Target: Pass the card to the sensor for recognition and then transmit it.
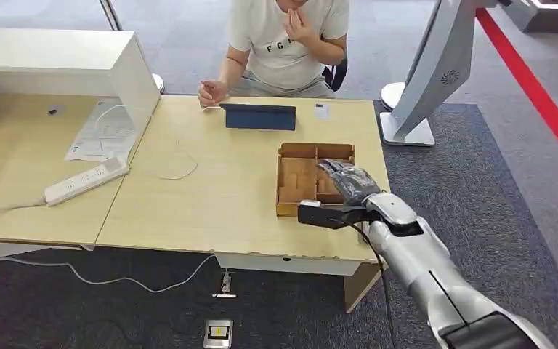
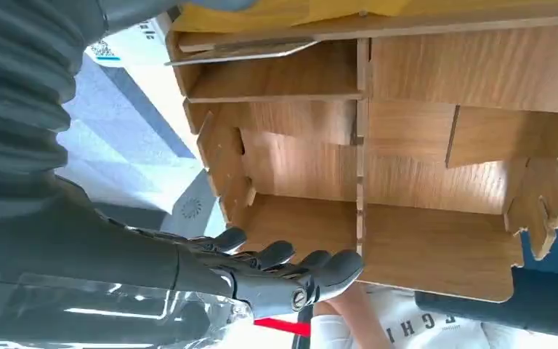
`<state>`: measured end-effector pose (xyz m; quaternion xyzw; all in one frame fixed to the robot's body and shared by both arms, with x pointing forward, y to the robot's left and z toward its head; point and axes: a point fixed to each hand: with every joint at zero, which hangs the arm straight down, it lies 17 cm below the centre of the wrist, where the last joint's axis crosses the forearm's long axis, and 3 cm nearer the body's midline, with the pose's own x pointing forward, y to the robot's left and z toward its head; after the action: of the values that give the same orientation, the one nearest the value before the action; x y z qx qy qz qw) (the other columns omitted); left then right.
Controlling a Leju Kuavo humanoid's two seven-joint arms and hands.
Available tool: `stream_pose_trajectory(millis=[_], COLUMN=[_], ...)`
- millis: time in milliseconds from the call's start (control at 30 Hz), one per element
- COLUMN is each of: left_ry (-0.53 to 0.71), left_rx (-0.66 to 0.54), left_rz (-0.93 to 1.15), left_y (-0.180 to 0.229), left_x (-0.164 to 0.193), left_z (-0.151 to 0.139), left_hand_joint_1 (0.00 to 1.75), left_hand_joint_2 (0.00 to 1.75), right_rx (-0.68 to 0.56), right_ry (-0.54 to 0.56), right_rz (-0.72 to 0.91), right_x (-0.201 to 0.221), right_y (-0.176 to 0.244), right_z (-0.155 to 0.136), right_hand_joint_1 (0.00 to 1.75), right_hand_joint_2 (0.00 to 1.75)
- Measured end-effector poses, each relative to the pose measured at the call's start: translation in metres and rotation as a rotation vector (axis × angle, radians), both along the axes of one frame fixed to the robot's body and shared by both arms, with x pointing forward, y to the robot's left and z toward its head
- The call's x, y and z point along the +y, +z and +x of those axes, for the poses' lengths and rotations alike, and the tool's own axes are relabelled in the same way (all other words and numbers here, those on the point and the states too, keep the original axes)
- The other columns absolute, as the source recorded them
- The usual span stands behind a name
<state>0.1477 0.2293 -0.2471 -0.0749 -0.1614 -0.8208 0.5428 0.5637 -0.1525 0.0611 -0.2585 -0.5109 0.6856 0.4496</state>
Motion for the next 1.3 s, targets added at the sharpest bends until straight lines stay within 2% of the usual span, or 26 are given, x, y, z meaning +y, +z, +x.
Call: stream_pose_trajectory(millis=[200, 667, 1300], left_ry=[-0.058, -0.088, -0.24], left_rx=[-0.008, -0.021, -0.054], left_rz=[0.005, 0.009, 0.017], left_y=[0.0, 0.001, 0.004], left_x=[0.0, -0.004, -0.01], left_z=[0.0, 0.003, 0.011], left_hand_joint_1=[0.0, 0.0, 0.0], left_hand_joint_2=[0.0, 0.0, 0.0], right_rx=[0.009, 0.023, 0.025], right_ry=[0.004, 0.028, 0.045], right_rz=[-0.007, -0.005, -0.017], right_x=[-0.001, 0.007, 0.012], right_y=[-0.001, -0.002, -0.002], right_z=[0.0, -0.004, -0.005], right_hand_joint_1=[0.0, 0.0, 0.0], right_hand_joint_2=[1.75, 1.75, 1.75])
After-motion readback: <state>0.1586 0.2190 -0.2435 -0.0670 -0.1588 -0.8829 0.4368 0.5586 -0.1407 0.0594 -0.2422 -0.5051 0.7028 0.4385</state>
